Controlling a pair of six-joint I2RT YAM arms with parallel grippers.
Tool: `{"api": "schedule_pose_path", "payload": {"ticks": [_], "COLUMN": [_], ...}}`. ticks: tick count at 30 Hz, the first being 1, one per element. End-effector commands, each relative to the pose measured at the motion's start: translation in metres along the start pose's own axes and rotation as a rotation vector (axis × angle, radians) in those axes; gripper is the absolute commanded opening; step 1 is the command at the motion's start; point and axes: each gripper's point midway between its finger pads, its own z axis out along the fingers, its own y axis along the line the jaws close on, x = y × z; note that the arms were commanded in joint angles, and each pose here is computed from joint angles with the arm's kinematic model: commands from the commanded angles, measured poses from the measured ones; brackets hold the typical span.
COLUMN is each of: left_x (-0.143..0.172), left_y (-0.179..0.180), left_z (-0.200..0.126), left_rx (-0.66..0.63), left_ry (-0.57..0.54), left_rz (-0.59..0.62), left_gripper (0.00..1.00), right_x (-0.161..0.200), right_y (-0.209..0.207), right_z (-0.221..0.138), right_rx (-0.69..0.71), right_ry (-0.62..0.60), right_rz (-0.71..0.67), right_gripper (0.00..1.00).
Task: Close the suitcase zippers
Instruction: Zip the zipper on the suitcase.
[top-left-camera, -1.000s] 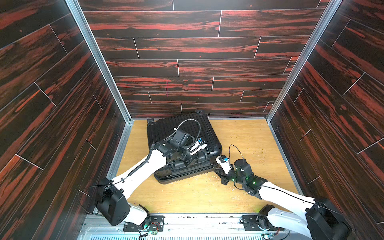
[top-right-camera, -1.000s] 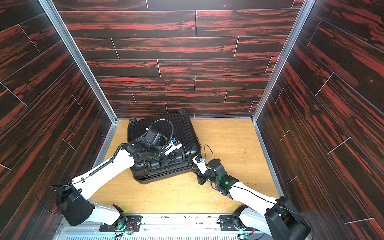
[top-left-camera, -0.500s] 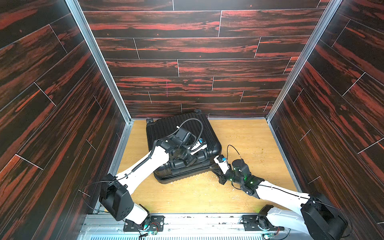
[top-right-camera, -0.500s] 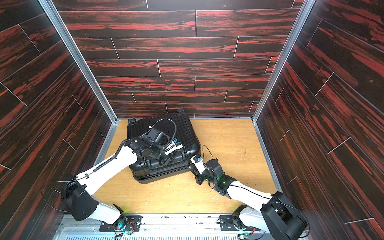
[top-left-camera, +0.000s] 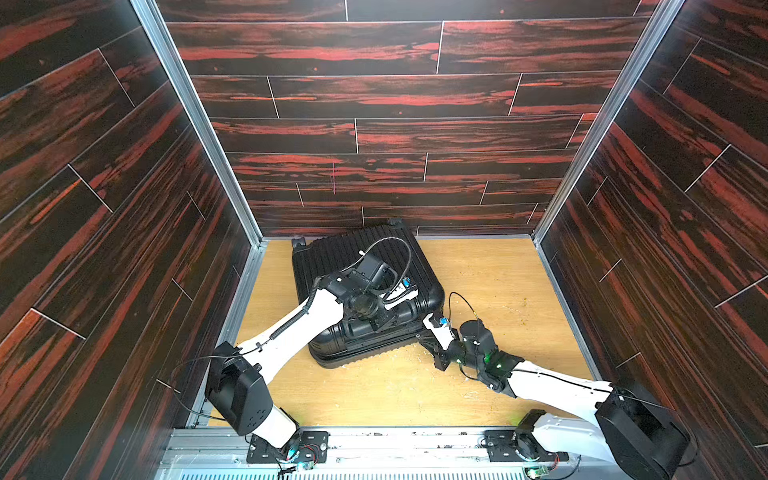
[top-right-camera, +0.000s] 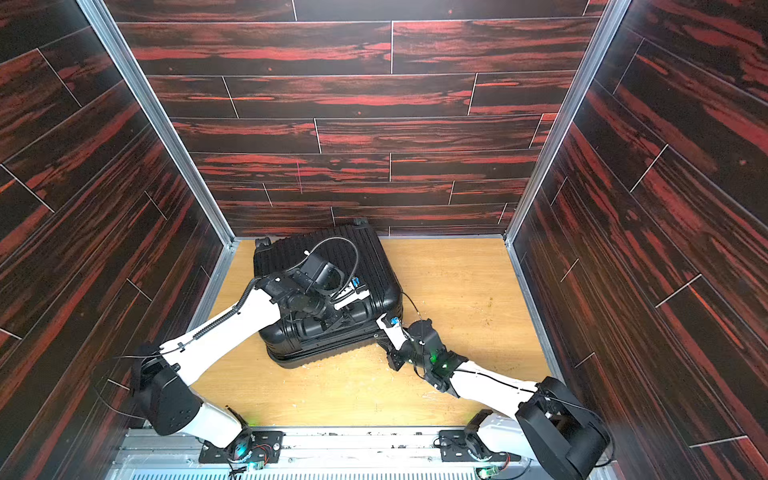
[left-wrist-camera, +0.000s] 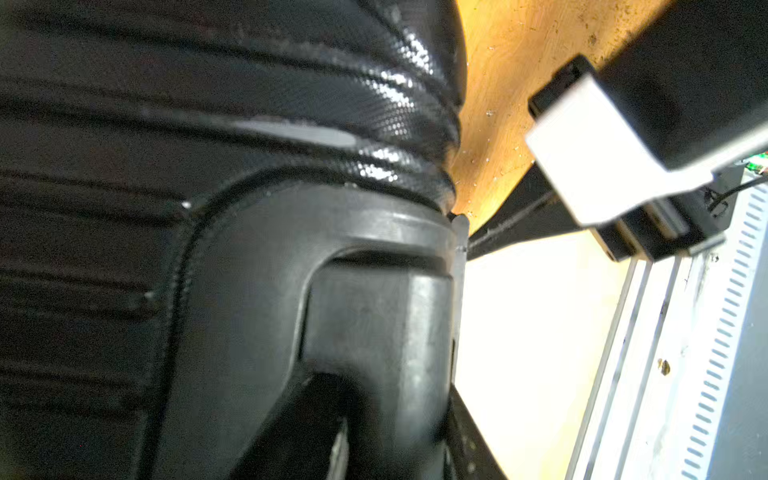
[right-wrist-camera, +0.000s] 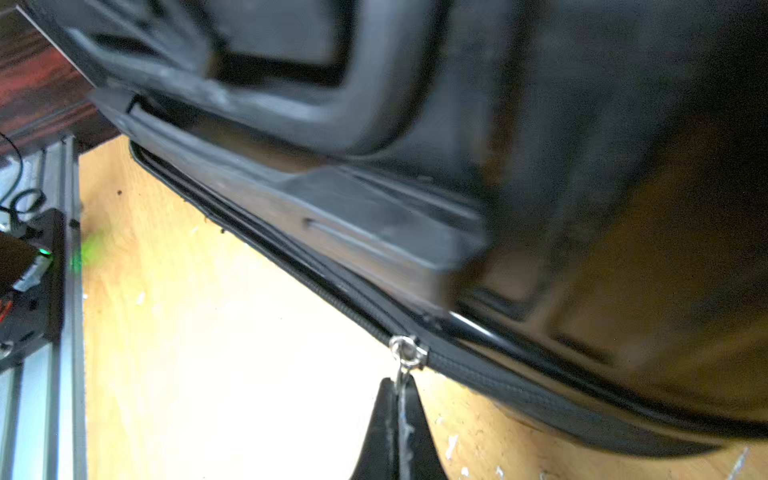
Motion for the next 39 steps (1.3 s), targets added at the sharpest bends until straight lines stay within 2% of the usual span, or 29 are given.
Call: {"api": "schedule_pose_path", "payload": {"ticks": [1,15,17,22,23,26,39], "left_x": [-0.002,-0.039,-0.038,-0.045,-0.055,-0.061,-0.074], "left_y": [0.049,0.070,0.074,0.079,0.083,0.085,0.095], "left_z": [0.021,0.032,0.044,0.048,0.047,0.047,0.053], "left_rx": [-0.192,-0.266,-0.266,-0.272,-0.279,-0.279,-0.300], "left_ry": [0.020,-0.068,-0.056,-0.073,-0.113,-0.128,-0.178], "left_rz": [-0.144,-0.272,-0.292,-0.319,-0.316,-0.321,-0.362], "left_gripper": [0.18,0.18,0.18,0.18,0.18,0.18,0.18], "right_x": [-0.016,-0.018,-0.018,-0.019,-0.019,-0.019,-0.019], "right_y": [0.039,0.067,0.071,0.082,0.084,0.090,0.108], "right_z": [0.002,0.018,0.019,0.023,0.023,0.025,0.027], "right_rx": [-0.151,-0.224,-0.234,-0.262,-0.267,-0.285,-0.341], "right_ry": [-0.056,-0.041,-0.042,-0.039,-0.039,-0.038,-0.033], "right_rz": [-0.093,-0.141,-0.146,-0.156,-0.159,-0.164,-0.187], "right_gripper": [0.00,0.00,0.00,0.00,0.00,0.00,0.00]}}
